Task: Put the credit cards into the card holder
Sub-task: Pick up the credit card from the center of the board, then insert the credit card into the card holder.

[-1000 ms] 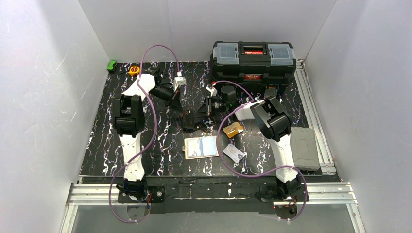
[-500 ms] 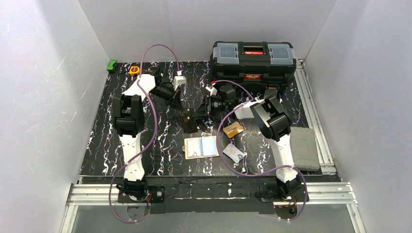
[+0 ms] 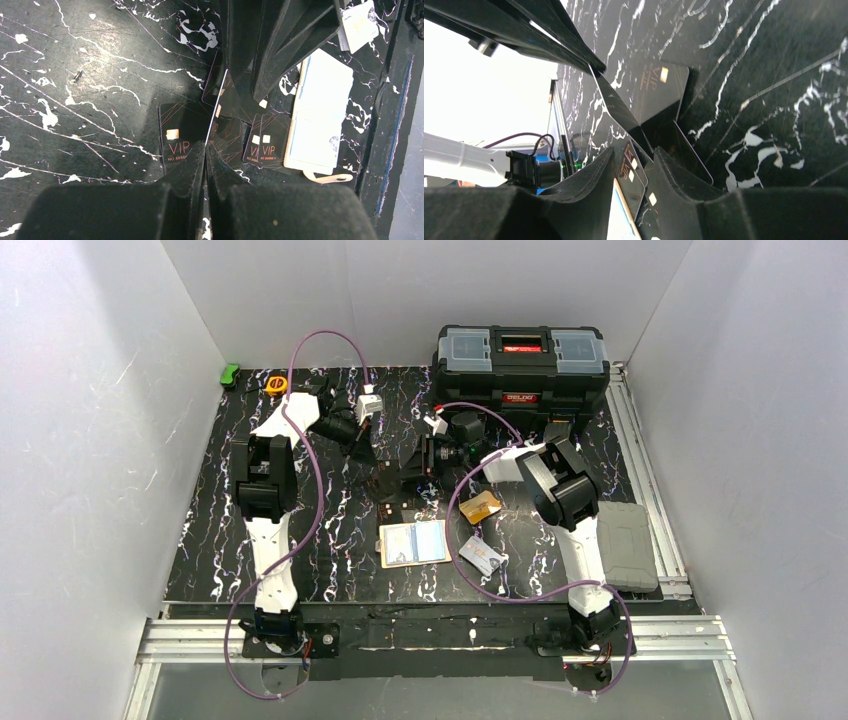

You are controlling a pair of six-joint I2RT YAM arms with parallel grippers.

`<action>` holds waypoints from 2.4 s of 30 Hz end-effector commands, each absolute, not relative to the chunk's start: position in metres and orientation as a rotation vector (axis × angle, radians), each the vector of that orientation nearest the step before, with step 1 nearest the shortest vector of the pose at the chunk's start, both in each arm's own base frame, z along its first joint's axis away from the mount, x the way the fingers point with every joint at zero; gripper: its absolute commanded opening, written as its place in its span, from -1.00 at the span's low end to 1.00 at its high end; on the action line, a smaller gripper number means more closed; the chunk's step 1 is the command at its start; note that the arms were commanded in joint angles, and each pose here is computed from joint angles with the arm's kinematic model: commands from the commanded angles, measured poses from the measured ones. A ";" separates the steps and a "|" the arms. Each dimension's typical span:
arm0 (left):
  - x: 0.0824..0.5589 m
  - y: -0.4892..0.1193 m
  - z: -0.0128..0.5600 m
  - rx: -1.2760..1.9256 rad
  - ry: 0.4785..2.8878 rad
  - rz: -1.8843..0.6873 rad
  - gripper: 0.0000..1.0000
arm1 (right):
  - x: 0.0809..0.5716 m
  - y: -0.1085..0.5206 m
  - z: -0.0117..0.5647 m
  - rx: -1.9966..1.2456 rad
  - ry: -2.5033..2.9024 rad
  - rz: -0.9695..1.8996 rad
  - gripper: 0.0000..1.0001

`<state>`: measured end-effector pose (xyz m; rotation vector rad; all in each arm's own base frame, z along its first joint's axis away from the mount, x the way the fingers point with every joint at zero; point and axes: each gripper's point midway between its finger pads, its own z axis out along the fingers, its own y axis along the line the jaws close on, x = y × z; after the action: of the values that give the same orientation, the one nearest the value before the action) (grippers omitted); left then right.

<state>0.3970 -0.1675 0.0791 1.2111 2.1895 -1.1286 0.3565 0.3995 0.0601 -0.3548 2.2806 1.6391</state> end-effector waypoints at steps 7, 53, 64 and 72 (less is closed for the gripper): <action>0.401 -0.172 0.110 1.247 2.091 -1.113 -1.00 | 0.384 0.412 0.090 -0.455 2.126 1.629 -0.07; 0.327 -0.171 0.169 1.498 1.957 -0.885 0.16 | 0.306 0.353 0.108 -0.511 2.508 1.319 -0.97; 0.221 -0.209 0.094 1.877 1.817 -0.820 0.08 | 0.228 0.266 0.081 -0.365 2.770 0.965 -0.97; 0.218 -0.213 0.071 1.972 1.757 -0.740 -0.05 | 0.218 0.263 0.068 -0.333 2.776 0.990 -0.97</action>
<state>0.2152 -0.2108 0.0743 1.9279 1.8352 -0.8050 0.2107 0.2579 0.0576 -0.3191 2.8470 0.9692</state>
